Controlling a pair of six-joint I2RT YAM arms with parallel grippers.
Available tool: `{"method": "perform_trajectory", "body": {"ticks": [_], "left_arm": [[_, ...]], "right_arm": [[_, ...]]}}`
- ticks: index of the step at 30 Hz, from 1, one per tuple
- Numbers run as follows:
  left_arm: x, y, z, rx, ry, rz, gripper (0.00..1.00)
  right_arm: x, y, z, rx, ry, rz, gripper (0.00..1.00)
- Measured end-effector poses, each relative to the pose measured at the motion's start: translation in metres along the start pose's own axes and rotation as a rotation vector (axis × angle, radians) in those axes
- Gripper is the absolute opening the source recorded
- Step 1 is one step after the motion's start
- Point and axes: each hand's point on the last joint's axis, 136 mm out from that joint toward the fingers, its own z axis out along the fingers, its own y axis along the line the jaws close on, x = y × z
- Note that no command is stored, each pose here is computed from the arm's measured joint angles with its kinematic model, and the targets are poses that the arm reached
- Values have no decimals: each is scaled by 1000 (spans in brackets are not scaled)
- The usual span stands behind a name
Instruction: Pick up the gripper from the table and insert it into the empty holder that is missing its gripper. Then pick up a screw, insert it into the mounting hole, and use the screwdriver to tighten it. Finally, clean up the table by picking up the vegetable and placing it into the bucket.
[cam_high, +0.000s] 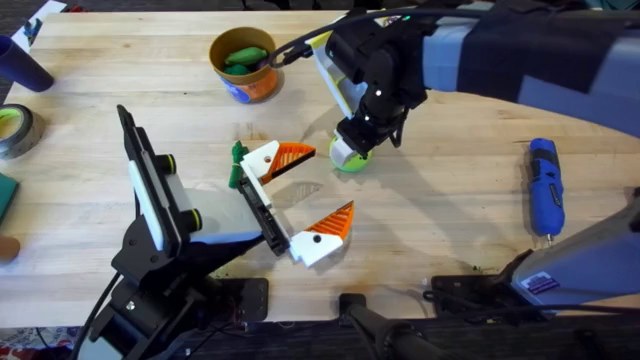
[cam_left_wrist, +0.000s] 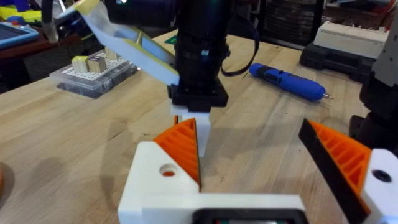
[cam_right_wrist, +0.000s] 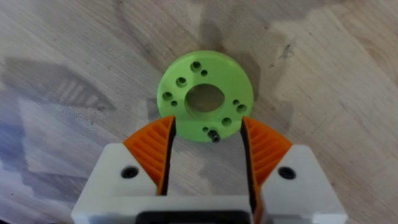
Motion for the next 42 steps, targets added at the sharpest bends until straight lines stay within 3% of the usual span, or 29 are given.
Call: {"method": "perform_trajectory", "body": {"ticks": [6,11,20,25,32,42], "left_arm": [[0,0,0,-1,1,-1,984],[0,0,0,-1,1,-1,984],[0,0,0,-3,0,-1,984],[0,0,0,-3,0,-1,984],[0,0,0,-3,0,-1,984],[0,0,0,-3,0,-1,984]], "right_arm": [[12,4,0,-22,57,-1,625],[16,6,-29,-33,49,1,625],[38,-7,-146,37,-271,41,625],[64,-11,-175,51,-418,96,625],[75,-12,-158,44,-473,145,625],[37,-11,-81,30,-418,176,626]]}}
